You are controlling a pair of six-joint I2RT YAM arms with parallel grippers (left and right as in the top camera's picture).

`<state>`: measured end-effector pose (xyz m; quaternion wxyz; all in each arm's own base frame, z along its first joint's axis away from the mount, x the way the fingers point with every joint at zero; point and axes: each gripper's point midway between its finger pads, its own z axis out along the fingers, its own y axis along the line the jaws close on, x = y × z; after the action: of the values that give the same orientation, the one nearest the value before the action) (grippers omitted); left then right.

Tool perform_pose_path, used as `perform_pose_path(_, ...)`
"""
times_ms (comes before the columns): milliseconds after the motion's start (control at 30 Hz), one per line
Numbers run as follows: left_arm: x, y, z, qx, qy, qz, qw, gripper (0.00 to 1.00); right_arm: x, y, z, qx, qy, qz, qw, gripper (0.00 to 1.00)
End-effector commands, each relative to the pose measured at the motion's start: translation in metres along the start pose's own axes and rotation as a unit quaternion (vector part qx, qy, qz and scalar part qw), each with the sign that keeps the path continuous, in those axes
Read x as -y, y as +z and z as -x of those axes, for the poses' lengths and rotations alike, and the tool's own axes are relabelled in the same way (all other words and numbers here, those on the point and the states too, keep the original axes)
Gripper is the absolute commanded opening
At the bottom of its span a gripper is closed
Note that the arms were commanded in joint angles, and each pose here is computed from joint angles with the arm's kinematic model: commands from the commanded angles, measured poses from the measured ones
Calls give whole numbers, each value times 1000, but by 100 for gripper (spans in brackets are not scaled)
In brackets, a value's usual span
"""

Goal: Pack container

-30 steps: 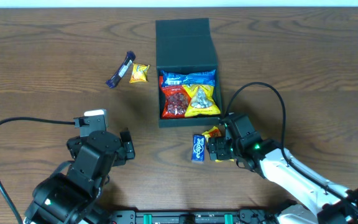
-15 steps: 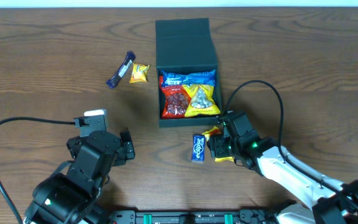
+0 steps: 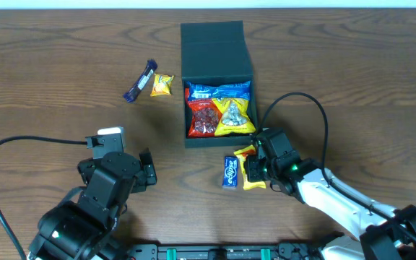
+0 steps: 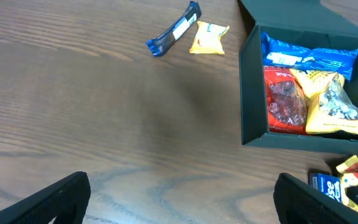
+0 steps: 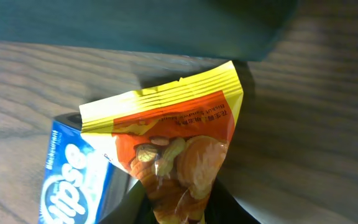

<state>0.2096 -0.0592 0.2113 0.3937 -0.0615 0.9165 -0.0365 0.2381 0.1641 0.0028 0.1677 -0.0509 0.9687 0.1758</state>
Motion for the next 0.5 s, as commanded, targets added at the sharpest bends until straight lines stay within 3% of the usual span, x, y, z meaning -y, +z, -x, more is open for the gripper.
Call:
perform_pose_path(0,-2,0,0,0,-4,5,1000,95,-5,3,-6,-10,-2,16,1000,21)
perform_pose_path(467,-2,0,0,0,-4,5,1000,96,-38,-26,20,11,-26,68,997,13)
